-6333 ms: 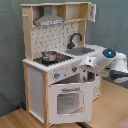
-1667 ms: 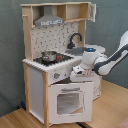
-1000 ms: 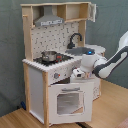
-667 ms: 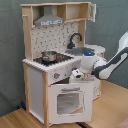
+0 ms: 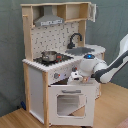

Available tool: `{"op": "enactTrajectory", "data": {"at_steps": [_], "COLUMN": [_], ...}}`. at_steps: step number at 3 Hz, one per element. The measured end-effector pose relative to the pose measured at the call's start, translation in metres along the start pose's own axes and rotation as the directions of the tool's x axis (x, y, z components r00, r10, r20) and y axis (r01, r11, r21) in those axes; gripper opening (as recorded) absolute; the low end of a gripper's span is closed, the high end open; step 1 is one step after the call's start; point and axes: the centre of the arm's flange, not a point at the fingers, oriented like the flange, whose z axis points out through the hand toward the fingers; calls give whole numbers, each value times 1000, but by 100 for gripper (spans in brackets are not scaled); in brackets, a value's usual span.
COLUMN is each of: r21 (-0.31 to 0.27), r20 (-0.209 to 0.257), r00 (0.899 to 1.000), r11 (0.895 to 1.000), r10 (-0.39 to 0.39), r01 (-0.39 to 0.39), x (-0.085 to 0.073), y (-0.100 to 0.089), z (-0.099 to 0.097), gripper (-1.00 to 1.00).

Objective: Play with the kitchen

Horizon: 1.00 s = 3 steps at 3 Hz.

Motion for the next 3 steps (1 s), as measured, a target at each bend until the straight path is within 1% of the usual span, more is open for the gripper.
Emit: {"op": "enactTrajectory", "data": {"at_steps": [1,2,3], "r21": [-22,-40,-60], "r20": [0,-20,-43], "r00": [997,987,973], "r11": [997,987,971], "r10": [74,157,228], "r01": [-74,-158,-231], "x": [8,15,14], "y": [-5,-8,6], "z": [2,1,-8], "gripper": [-100,-100,-100]}}
